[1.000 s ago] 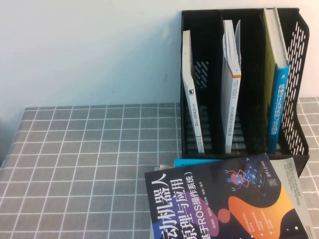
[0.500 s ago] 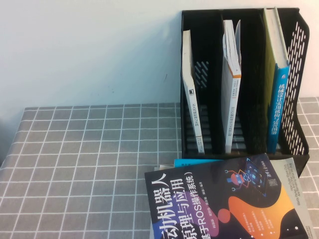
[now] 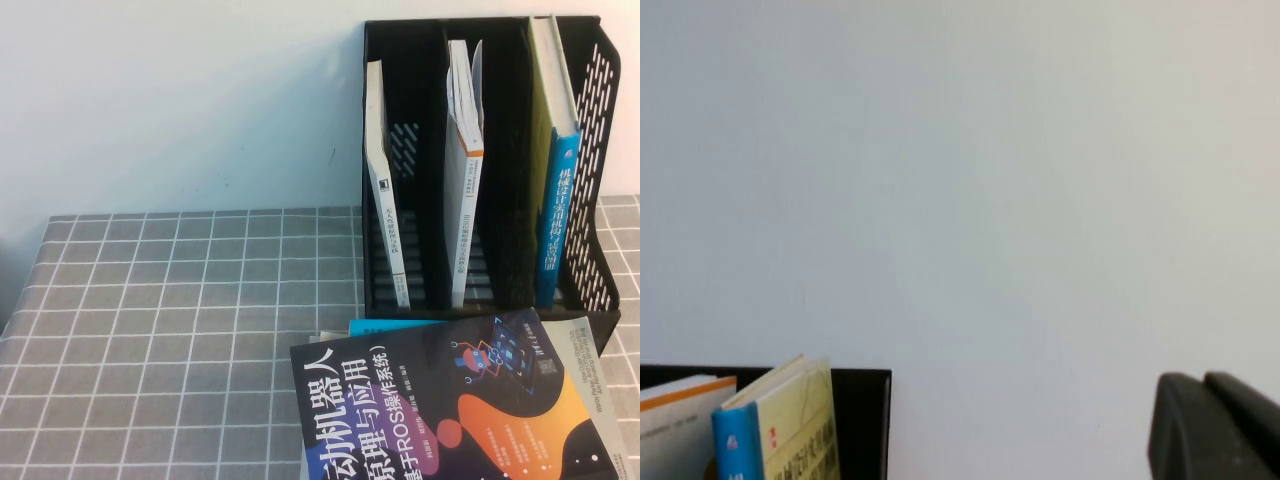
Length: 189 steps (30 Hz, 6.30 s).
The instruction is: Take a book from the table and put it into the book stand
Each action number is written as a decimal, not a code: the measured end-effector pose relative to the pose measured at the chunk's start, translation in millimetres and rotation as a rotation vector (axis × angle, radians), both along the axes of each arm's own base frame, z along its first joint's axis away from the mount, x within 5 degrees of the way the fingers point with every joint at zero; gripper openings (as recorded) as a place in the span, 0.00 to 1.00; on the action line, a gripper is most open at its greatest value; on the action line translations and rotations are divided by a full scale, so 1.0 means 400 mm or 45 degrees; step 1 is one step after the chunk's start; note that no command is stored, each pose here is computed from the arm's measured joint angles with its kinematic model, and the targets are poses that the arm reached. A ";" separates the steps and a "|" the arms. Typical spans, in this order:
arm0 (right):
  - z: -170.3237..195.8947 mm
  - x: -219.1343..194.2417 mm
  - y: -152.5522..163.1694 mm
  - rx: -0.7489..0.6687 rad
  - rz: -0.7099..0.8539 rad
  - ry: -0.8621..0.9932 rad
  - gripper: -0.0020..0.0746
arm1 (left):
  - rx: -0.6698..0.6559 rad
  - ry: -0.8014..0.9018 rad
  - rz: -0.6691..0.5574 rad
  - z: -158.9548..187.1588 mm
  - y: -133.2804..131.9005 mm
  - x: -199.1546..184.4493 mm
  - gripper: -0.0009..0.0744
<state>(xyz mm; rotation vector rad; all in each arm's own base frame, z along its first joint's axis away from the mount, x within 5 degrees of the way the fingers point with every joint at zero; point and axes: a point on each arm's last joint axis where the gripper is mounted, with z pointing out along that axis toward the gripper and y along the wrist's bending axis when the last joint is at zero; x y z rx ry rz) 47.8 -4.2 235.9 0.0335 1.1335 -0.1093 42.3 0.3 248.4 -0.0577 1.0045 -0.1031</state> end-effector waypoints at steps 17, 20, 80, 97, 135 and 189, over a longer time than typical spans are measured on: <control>0.216 -0.060 0.004 -0.022 -0.027 0.471 0.02 | -0.120 0.659 -0.130 0.205 -0.015 -0.008 0.01; 0.259 -0.056 0.003 -0.027 -0.031 0.622 0.02 | -0.138 1.007 -0.178 0.227 -0.026 0.051 0.01; -0.146 0.419 0.234 0.335 0.921 1.985 0.02 | -0.584 1.898 -1.264 -0.007 -0.188 0.470 0.90; -0.148 0.403 0.273 0.339 1.027 1.977 0.02 | -0.864 2.063 -1.407 -0.220 -0.126 0.565 0.90; -0.122 0.398 0.279 0.208 1.093 1.888 0.02 | -0.714 2.108 -1.511 -0.225 -0.173 0.571 0.17; 0.260 0.339 0.204 -0.074 0.818 0.939 0.02 | -0.568 1.551 -1.013 0.471 -0.272 0.775 0.17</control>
